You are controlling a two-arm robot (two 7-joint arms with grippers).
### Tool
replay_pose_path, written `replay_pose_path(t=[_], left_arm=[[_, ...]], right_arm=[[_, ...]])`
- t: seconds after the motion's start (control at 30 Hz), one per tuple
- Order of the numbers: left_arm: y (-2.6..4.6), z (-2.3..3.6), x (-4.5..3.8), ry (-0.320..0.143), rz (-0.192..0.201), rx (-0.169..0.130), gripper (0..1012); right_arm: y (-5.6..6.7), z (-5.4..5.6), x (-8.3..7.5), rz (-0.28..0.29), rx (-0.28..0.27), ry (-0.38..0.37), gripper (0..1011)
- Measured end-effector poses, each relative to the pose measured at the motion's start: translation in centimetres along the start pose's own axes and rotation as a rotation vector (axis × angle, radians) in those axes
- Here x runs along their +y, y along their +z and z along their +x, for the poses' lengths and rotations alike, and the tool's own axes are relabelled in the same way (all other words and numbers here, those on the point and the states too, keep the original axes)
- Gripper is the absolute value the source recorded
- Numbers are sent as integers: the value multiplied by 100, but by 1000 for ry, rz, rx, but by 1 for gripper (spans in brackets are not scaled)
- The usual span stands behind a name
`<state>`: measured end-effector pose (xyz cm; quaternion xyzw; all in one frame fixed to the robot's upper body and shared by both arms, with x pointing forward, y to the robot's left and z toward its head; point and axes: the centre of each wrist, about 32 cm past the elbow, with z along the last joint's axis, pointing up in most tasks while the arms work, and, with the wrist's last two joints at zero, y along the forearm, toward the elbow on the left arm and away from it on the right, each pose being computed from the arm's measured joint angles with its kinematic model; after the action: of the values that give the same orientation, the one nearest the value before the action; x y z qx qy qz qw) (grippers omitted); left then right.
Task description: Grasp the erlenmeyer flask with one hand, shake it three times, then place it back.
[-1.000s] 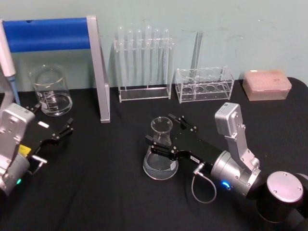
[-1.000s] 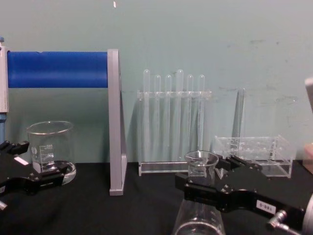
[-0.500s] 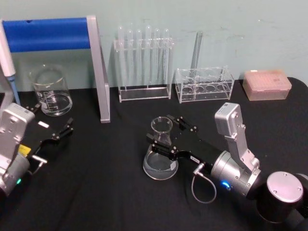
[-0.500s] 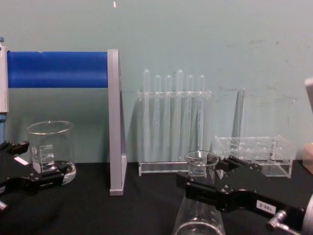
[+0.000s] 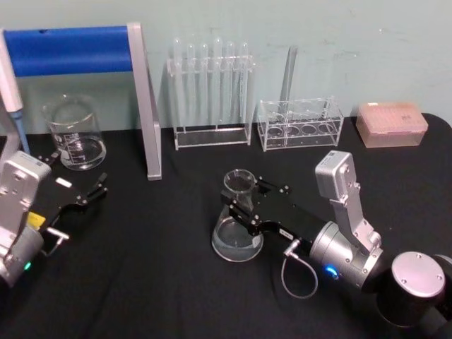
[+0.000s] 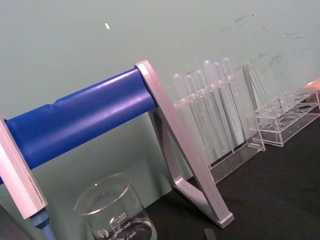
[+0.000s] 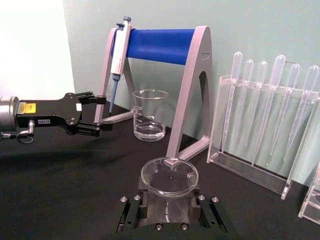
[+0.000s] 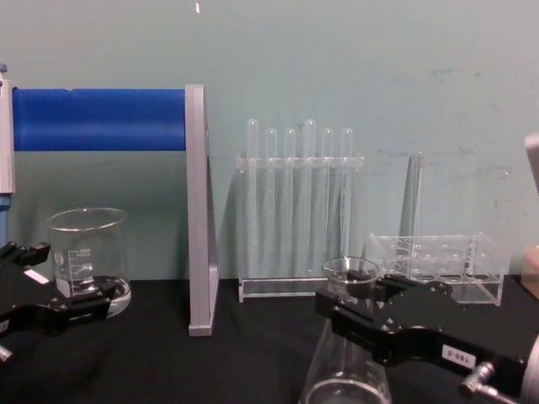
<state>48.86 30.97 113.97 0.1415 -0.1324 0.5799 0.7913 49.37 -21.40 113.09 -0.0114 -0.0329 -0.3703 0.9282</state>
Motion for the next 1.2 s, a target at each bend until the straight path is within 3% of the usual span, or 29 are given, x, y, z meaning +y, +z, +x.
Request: replay_pose_path(t=[0.47,0.73,0.93,1.2], left_arm=[[0,0,0,0,0,0,1001],[0,0,0,0,0,0,1001],[0,0,0,0,0,0,1001],[0,0,0,0,0,0,1001]], right_arm=[[27,9,-12,16,9,-8,456],[189,14,-27,60,5,-29,456],[404,22,-50,95,-6,-47,453],[533,24,-75,117,-15,-60,456]])
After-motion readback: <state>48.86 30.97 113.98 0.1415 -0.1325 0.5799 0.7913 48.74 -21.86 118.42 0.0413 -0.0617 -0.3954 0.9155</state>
